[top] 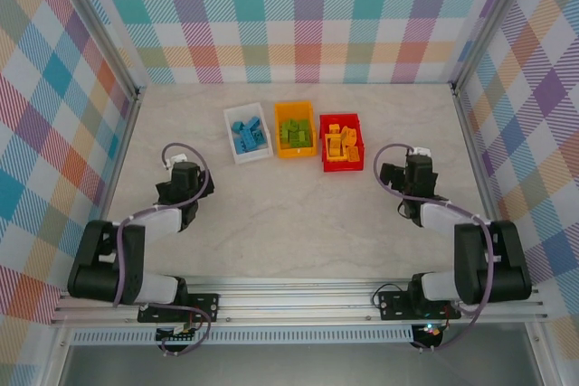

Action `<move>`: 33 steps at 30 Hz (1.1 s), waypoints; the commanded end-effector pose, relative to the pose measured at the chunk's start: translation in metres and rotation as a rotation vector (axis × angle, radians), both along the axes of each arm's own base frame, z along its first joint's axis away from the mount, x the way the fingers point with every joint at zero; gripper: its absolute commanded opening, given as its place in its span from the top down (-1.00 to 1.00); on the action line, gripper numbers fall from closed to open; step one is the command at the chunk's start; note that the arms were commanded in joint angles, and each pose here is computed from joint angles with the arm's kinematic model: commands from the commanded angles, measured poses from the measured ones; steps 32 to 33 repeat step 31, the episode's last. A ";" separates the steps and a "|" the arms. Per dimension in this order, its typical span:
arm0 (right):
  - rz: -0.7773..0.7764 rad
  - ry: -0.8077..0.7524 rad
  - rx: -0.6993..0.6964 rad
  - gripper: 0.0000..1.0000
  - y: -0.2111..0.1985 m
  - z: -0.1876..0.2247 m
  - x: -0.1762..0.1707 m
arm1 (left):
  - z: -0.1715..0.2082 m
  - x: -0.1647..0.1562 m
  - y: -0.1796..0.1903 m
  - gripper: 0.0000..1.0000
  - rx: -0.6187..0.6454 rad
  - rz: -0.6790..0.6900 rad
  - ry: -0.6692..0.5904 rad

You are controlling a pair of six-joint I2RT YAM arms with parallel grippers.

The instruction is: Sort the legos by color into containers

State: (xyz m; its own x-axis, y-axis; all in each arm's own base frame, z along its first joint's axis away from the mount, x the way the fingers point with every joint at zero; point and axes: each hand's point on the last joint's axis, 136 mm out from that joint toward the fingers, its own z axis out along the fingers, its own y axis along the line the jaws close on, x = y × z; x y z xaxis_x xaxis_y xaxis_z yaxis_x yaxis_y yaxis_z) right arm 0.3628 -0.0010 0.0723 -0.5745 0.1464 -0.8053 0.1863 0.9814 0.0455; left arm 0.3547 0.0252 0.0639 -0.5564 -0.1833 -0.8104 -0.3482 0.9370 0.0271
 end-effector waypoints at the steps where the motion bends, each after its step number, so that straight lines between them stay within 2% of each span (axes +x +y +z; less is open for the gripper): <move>1: 0.088 -0.121 -0.028 -1.00 0.009 0.028 0.029 | 0.033 0.043 -0.006 -1.00 0.014 -0.087 -0.189; 3: 0.116 -0.165 -0.055 -1.00 0.009 0.033 0.034 | 0.024 0.048 -0.007 -1.00 0.001 -0.101 -0.147; 5: 0.130 -0.187 -0.019 -1.00 0.006 0.029 0.036 | 0.023 0.051 -0.012 -1.00 0.000 -0.133 -0.140; 8: 0.167 -0.214 0.017 -0.99 0.008 0.025 0.038 | 0.024 0.038 -0.014 -1.00 -0.005 -0.150 -0.234; 10: 0.180 -0.236 0.018 -1.00 0.010 0.021 0.035 | 0.025 0.027 -0.015 -1.00 -0.001 -0.166 -0.341; 13: 0.186 -0.256 0.014 -1.00 0.011 0.019 0.033 | 0.023 0.028 -0.007 -1.00 -0.003 -0.112 -0.315; 16: 0.184 -0.250 0.008 -1.00 0.011 0.018 0.033 | 0.017 0.037 -0.014 -1.00 0.010 -0.141 -0.243; 33: 0.183 -0.251 0.008 -0.99 0.011 0.018 0.033 | 0.019 0.038 -0.015 -1.00 0.013 -0.144 -0.247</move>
